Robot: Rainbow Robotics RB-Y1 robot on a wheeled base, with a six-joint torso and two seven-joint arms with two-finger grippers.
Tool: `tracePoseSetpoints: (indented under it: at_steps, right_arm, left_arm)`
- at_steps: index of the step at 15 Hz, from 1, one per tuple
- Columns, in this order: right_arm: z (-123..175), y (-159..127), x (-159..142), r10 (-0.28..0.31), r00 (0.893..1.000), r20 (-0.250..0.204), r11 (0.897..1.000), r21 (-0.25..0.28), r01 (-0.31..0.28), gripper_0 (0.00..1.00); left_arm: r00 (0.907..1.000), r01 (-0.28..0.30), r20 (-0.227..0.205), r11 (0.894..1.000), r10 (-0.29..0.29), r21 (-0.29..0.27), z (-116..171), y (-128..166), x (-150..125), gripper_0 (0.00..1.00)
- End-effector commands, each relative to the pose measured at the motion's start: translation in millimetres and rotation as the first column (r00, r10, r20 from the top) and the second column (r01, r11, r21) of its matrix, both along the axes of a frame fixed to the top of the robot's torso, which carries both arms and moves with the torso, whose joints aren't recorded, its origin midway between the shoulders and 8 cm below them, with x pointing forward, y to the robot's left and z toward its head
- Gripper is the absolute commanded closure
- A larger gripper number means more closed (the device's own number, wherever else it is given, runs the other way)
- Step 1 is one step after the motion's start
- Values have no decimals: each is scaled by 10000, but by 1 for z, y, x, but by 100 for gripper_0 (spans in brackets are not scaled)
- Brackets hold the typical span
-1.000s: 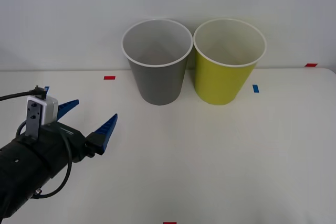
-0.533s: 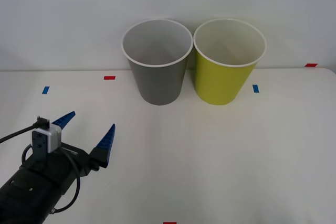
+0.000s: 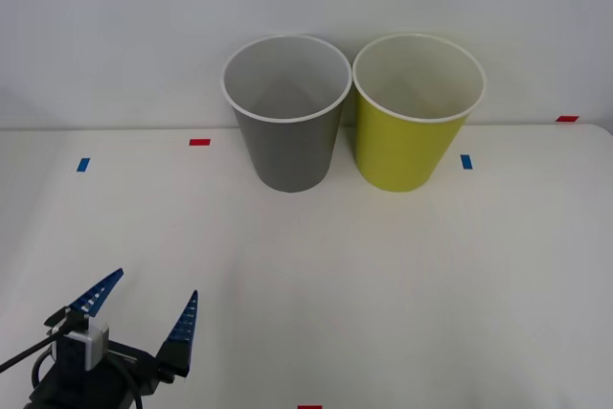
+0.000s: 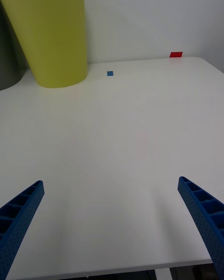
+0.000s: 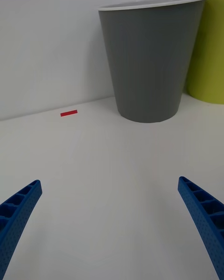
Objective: Put cans in the gray bin and PET bottles in the light green bin.
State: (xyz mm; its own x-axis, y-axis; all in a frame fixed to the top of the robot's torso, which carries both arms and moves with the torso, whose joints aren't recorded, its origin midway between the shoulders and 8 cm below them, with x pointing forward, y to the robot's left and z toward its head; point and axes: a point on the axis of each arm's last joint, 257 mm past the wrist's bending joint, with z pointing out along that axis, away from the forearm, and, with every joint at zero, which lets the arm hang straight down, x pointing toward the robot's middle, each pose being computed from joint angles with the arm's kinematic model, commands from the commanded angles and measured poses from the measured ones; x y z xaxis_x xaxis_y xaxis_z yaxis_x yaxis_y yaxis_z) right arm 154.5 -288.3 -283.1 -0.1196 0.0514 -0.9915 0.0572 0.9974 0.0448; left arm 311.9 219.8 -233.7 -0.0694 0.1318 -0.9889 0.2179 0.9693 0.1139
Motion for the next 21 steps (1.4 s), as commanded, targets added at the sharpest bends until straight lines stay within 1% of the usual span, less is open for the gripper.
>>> tracePoseSetpoints:
  at_steps: [1,4,5,7,8,13,14,21]
  right_arm:
    - [0,0,0,0,10000,-1,10000,0,0,0]
    - [0,0,0,0,10000,-1,10000,0,0,0]
    - [0,0,0,0,10000,-1,10000,0,0,0]
    - [0,0,0,0,10000,-1,10000,0,0,0]
    - [0,0,0,0,10000,-1,10000,0,0,0]
    - [0,0,0,0,10000,-1,10000,0,0,0]
    - [0,0,0,0,10000,-1,10000,0,0,0]
    - [0,0,0,0,10000,-1,10000,0,0,0]
  left_arm:
    - [9991,-346,-222,9982,357,484,-13,8,-26,0]
    - [9960,-662,-560,9956,699,661,-24,16,-50,0]
    - [9947,-690,-710,9943,749,814,-29,19,-59,0]
    - [9896,-983,-981,9922,1057,769,-36,23,-75,0]
    - [9879,-1120,-994,9909,1191,747,-36,25,-77,0]
    - [9867,-1295,-944,9910,1323,353,-32,26,-83,0]
    - [9872,-1320,-859,9908,1341,304,-30,26,-83,0]
    - [9865,-1370,-859,9901,1391,306,-30,28,-83,0]
